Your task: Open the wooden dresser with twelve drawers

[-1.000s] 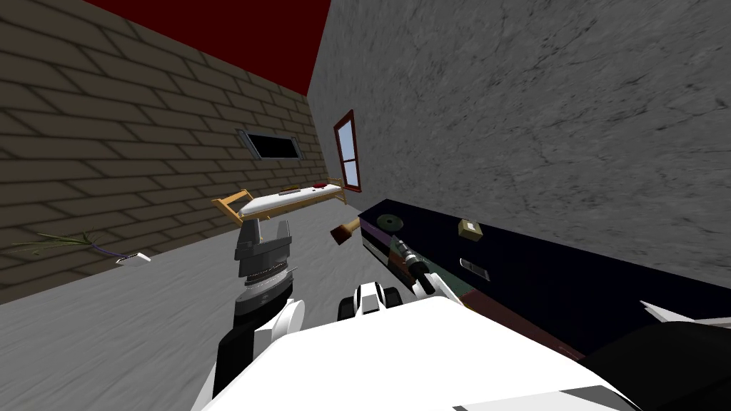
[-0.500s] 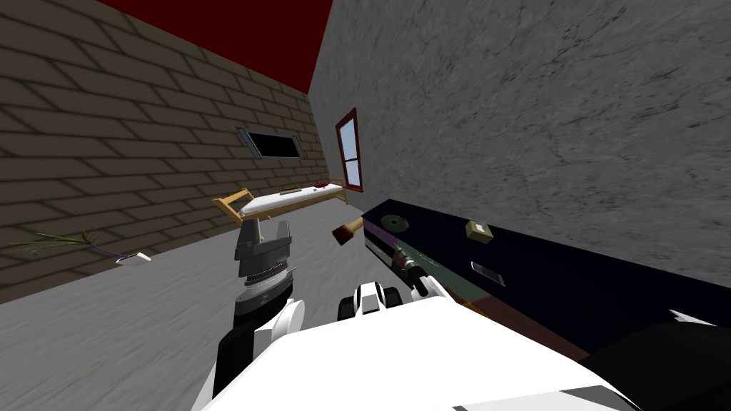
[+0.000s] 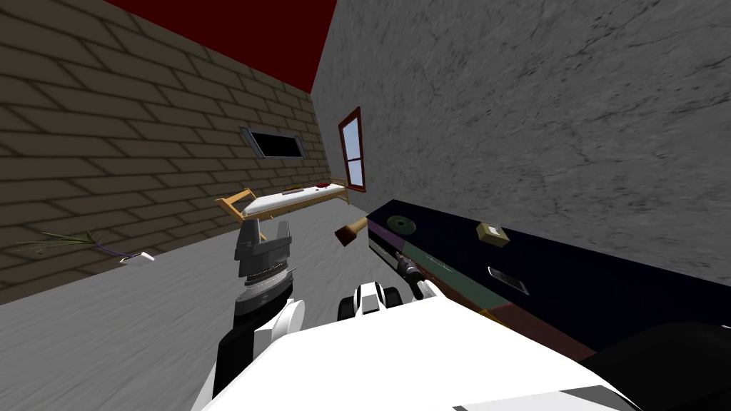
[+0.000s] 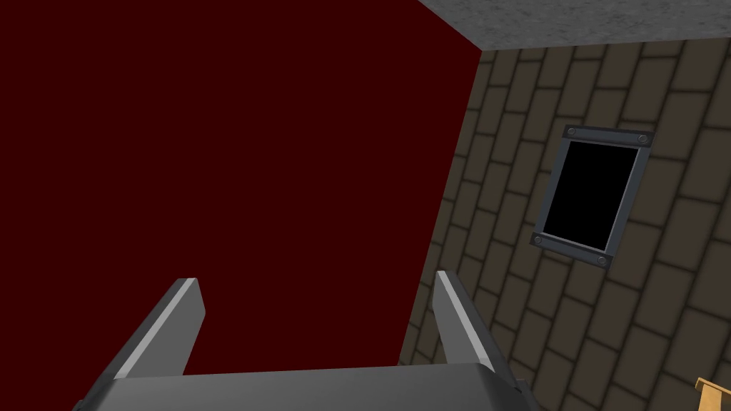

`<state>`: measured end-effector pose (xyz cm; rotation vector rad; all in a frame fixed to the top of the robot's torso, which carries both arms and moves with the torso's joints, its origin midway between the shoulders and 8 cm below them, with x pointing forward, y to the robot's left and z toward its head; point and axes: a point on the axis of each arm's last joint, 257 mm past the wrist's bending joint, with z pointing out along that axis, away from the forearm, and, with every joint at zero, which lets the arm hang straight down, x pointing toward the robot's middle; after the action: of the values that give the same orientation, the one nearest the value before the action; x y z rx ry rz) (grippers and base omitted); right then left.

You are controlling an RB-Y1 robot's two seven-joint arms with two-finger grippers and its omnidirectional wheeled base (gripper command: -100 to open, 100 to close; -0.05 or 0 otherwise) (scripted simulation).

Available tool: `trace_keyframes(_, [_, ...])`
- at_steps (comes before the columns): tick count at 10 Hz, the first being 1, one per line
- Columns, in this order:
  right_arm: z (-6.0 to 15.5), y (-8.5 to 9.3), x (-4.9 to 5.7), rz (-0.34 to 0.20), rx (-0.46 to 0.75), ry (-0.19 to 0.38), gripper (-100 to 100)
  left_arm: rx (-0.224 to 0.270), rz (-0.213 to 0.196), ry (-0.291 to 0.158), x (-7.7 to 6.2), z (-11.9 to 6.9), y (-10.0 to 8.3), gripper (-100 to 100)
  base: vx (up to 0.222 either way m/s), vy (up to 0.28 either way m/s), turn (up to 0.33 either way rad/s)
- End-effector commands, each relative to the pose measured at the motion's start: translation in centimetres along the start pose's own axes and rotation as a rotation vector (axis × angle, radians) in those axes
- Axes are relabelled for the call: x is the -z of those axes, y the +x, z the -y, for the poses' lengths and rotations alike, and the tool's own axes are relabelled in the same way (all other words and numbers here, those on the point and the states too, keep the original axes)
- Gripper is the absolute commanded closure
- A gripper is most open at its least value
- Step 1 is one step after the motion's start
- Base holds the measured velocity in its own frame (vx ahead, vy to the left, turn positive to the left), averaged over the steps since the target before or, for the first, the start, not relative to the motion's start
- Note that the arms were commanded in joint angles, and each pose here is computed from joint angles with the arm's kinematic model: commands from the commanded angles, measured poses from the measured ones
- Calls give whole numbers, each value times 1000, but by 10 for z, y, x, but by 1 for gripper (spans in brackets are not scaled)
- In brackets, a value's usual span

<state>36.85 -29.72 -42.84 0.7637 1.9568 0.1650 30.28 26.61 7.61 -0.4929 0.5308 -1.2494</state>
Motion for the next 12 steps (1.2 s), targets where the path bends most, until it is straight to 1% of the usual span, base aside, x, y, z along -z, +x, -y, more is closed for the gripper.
trace_keyframes(1, [27,17,-4,-28,76,85,-100,0,0,0,0,0,0,0,44,52,25])
trace_keyframes(2, [38,22,-3,-36,89,117,-100,0,0,0,0,0,0,0,50,71,18])
trace_keyframes(3, [48,30,-4,-48,152,147,-100,0,0,0,0,0,0,0,71,111,24])
trace_keyframes(4, [62,35,-3,-59,165,186,-100,0,0,0,0,0,0,0,78,110,19])
trace_keyframes(5, [64,35,-2,-58,165,195,-100,0,0,0,0,0,0,0,47,56,-3])
trace_keyframes(6, [79,43,-2,-70,234,239,-100,0,0,0,0,0,0,0,68,79,32])
trace_keyframes(7, [89,46,0,-77,242,268,-100,0,0,0,0,0,0,0,74,77,22])
trace_keyframes(8, [105,55,1,-95,314,304,-100,0,0,0,0,0,0,0,105,107,51])
trace_keyframes(9, [114,53,4,-93,318,340,-100,0,0,0,0,0,0,0,88,80,11])
trace_keyframes(10, [121,54,4,-93,367,366,-100,0,0,0,0,0,0,0,92,79,30])
trace_keyframes(11, [135,56,8,-99,401,405,-100,0,0,0,0,0,0,0,91,81,25])
trace_keyframes(12, [137,57,9,-102,402,407,-100,0,0,0,0,0,0,0,41,46,-1])
